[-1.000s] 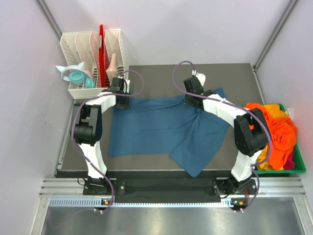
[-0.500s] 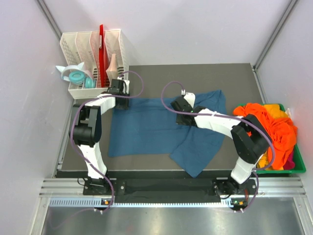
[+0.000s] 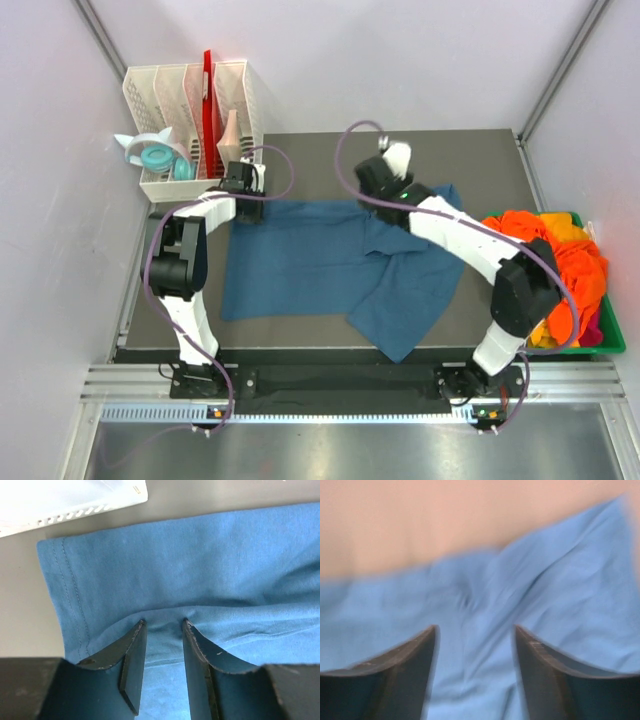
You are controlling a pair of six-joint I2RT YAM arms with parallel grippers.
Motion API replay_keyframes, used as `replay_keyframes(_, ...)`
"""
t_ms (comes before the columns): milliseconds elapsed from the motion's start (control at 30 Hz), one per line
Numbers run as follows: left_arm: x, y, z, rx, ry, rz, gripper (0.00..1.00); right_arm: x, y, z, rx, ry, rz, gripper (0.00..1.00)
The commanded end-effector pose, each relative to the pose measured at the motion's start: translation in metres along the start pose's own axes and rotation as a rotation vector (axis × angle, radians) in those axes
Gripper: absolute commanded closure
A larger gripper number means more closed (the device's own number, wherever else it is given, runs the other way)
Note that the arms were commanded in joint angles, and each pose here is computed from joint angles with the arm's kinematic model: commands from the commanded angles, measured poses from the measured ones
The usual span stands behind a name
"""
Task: Fold and stack the t-shirts
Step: Fold the tshirt
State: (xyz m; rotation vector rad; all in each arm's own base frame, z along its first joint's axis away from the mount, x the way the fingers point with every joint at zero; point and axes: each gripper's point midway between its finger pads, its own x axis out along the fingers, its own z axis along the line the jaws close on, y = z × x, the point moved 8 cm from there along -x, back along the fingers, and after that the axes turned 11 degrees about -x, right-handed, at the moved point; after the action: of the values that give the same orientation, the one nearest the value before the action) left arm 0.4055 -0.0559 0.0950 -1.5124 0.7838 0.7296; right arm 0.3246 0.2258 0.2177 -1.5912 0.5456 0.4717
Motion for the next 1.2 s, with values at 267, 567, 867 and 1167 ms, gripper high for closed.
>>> replay_keyframes(267, 0.003, 0.008, -0.001, 0.007, 0.017, 0.097, 0.62, 0.096, 0.011, -0.08, 0.074, 0.221, 0.193, 1.0)
replay_keyframes(567, 0.003, 0.01, 0.0, 0.018, 0.01, 0.108, 0.62, 0.129, 0.047, -0.086, 0.123, 0.262, 0.31, 0.98)
replay_keyframes(867, 0.01, 0.002, 0.004, 0.004, -0.026, 0.125, 0.62, 0.13, 0.105, -0.135, 0.304, 0.291, 0.522, 0.96)
replay_keyframes(1167, 0.011, -0.006, 0.009, 0.001, -0.054, 0.124, 0.62, 0.113, 0.121, -0.165, 0.26, 0.382, 0.6, 0.93)
